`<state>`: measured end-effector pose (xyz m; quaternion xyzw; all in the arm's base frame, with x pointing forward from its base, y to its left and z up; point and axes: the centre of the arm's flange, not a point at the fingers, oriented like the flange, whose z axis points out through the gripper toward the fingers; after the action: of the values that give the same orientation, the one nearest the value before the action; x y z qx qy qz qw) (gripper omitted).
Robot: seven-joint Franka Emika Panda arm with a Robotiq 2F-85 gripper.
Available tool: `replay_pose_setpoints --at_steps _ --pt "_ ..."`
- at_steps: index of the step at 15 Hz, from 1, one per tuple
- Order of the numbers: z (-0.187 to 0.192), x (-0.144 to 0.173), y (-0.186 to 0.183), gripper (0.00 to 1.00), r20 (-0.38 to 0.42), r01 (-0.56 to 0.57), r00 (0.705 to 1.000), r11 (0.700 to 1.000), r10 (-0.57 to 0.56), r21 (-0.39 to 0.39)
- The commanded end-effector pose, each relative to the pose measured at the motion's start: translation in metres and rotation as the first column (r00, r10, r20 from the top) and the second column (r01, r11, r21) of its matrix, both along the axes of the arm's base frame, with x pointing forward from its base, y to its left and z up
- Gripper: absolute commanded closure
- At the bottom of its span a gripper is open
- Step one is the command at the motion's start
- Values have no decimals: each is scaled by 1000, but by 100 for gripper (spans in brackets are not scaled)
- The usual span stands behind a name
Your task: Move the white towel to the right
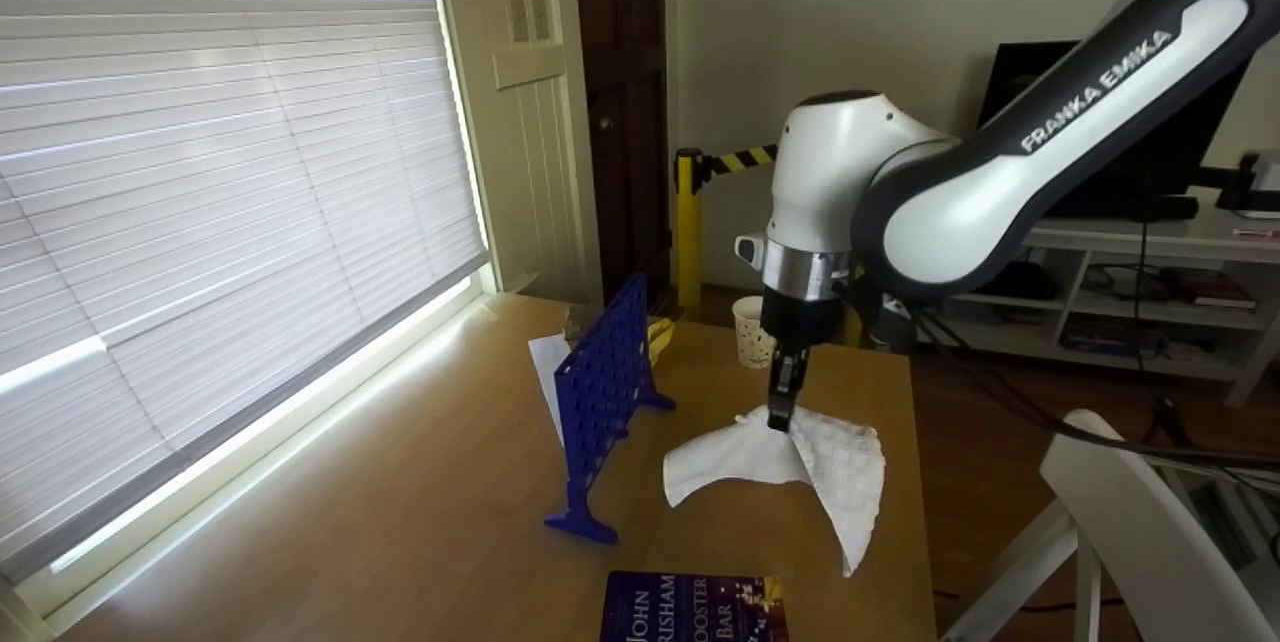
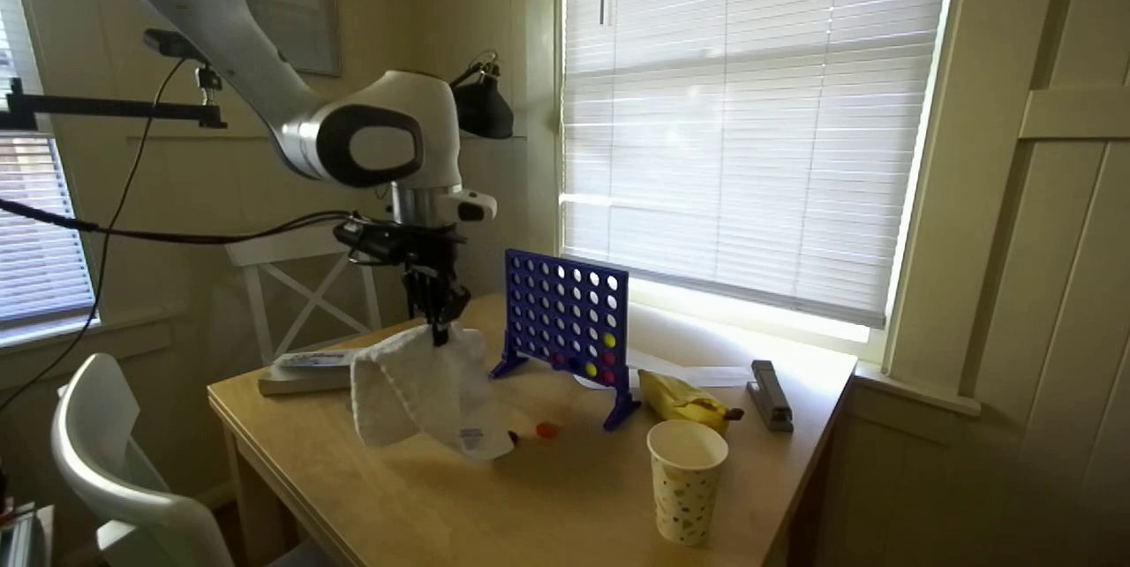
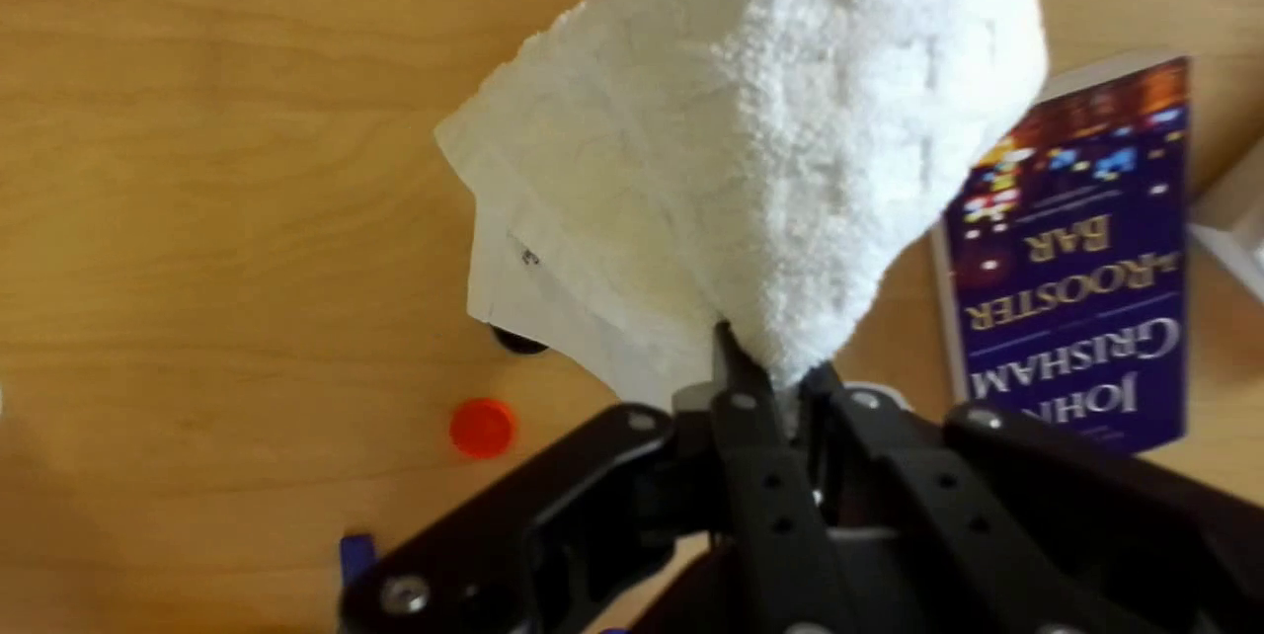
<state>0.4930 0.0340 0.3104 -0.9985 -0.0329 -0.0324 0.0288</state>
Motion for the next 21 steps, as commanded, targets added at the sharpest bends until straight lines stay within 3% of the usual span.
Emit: replay_pose_setpoints --at_steps 1,4,7,14,21 --pt "36 -19 -18 97 -54 -37 997 984 48 173" --pt "30 -16 -33 96 -64 -37 996 964 56 262" --pt "16 -9 -51 96 -77 30 997 968 -11 250" --pt "-36 5 -91 96 -71 45 997 999 -43 23" --pt "-98 25 -146 96 -55 95 993 977 -107 -190"
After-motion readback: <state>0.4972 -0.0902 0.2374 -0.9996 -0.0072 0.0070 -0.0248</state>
